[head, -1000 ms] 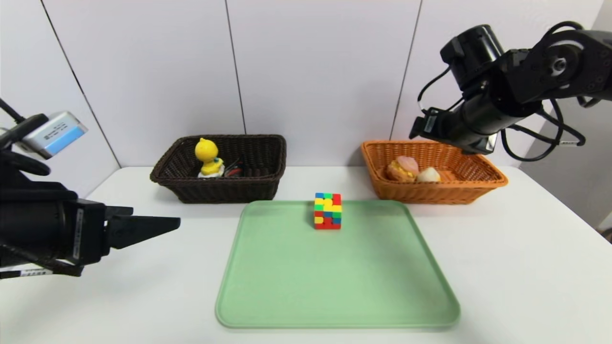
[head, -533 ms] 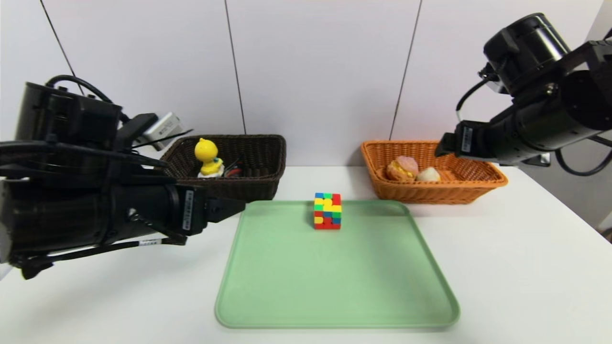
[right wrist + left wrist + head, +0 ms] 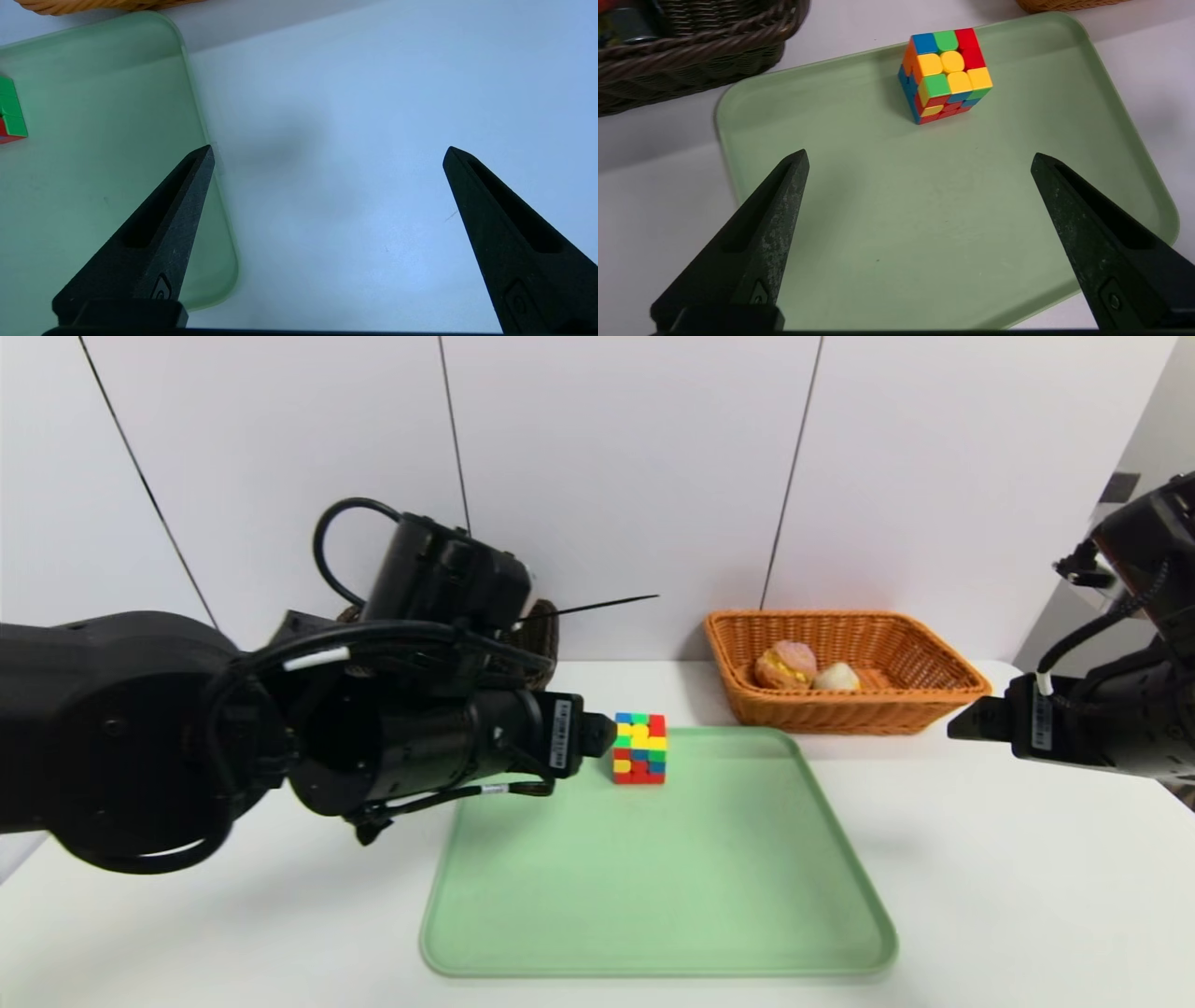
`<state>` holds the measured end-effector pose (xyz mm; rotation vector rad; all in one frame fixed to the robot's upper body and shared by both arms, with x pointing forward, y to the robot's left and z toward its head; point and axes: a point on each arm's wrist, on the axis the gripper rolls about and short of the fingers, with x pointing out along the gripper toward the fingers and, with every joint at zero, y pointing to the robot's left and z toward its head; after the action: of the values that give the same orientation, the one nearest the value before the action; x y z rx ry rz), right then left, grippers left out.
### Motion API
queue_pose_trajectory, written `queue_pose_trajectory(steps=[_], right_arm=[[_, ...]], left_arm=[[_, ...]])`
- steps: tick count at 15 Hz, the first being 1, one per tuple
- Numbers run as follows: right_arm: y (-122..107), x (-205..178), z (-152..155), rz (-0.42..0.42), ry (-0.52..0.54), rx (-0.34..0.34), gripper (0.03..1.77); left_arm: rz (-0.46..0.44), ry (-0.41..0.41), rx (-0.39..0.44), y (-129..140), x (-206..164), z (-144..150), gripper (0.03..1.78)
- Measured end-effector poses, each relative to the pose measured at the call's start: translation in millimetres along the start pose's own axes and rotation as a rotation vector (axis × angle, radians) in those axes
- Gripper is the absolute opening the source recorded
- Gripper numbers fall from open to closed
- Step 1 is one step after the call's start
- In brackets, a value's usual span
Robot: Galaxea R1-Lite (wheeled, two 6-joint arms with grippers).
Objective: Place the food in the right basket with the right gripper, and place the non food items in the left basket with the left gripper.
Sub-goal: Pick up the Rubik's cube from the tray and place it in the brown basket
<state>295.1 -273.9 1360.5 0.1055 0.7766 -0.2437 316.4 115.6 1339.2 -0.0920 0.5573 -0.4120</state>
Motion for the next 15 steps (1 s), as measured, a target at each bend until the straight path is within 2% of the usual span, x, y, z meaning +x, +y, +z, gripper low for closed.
queue_pose_trajectory(steps=[3,7,9,15], right_arm=[[-13,-2,-8,-0.014,-0.015,0.037,1.69],[-23,-2,-4,-0.017,-0.05,0.089,1.69],[-26,-1,-3,-0.024,-0.053,0.101,1.69],[-27,-2,-1,-0.022,-0.066,0.107,1.69]], left_arm=[[0.02,0.01,-0.012,-27,26,-6,1.69],[0.089,-0.034,-0.058,-53,58,-7,1.69],[0.134,-0.055,-0.053,-61,72,-8,1.69],[0.185,-0.061,-0.032,-73,108,-17,1.69]])
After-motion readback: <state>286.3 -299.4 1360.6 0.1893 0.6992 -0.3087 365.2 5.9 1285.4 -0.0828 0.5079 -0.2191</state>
